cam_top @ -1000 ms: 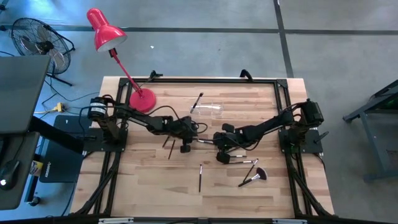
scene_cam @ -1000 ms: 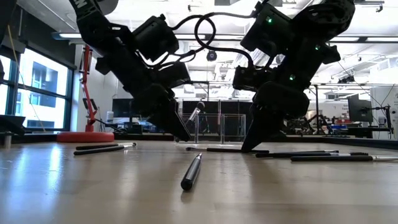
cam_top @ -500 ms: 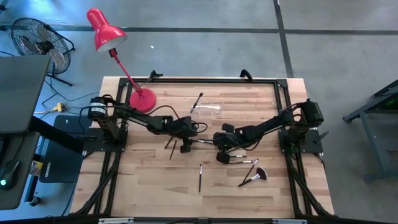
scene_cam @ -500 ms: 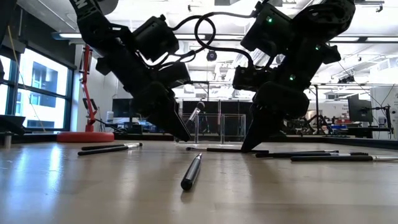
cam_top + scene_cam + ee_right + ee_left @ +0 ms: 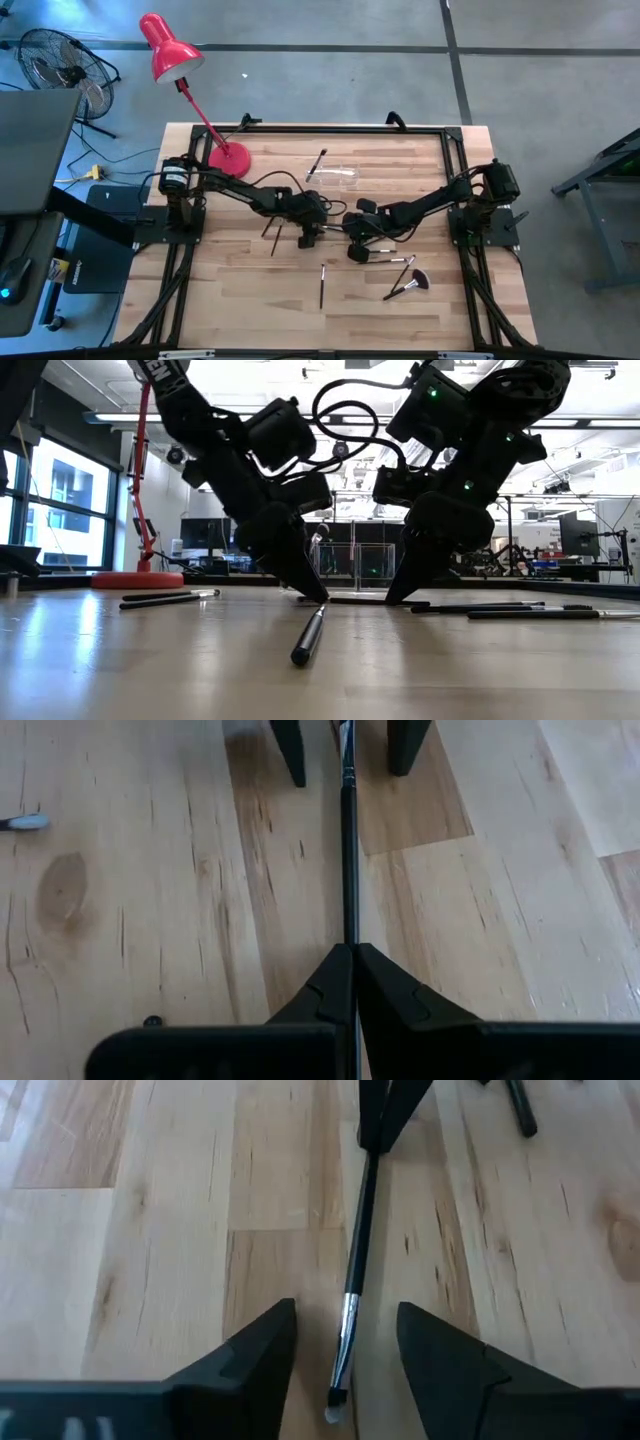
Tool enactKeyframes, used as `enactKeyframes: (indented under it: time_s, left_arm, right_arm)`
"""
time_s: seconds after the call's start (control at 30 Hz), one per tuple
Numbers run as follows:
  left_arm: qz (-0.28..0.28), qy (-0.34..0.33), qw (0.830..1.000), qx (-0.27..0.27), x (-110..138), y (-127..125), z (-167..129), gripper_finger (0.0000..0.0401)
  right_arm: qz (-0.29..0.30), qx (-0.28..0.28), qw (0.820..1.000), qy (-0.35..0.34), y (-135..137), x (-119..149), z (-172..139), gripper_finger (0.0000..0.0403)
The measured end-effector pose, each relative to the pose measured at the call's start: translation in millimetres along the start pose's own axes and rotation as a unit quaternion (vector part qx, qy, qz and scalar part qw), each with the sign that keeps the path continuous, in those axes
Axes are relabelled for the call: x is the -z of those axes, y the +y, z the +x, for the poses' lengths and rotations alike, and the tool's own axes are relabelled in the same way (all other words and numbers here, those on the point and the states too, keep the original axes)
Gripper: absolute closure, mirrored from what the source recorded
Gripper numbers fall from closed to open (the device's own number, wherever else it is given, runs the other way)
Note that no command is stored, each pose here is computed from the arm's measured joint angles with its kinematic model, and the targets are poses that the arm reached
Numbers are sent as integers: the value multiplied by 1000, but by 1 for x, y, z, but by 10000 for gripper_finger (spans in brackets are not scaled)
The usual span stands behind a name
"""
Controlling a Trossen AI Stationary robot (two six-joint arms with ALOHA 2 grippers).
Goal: Put items in baskets/containers
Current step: Put the eyeshadow brush into the transparent organizer
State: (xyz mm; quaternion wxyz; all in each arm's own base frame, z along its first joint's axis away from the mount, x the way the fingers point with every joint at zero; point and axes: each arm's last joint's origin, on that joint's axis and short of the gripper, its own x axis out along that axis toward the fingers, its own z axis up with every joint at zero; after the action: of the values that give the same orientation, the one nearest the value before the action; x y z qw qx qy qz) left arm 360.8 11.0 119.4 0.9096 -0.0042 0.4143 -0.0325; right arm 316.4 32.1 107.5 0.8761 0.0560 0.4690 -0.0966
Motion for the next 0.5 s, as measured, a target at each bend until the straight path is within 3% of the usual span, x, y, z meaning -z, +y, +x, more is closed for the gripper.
enactKeyframes:
  time_s: [0.3,0.5]
  left_arm:
    - [9,48,999,5,4,-1,-1,330]
    - [9,71,997,5,8,-5,-2,354]
  right_arm:
    - [0,1,1000,-1,0,0,0,400]
    - [3,2,1000,-4,0,-1,0,395]
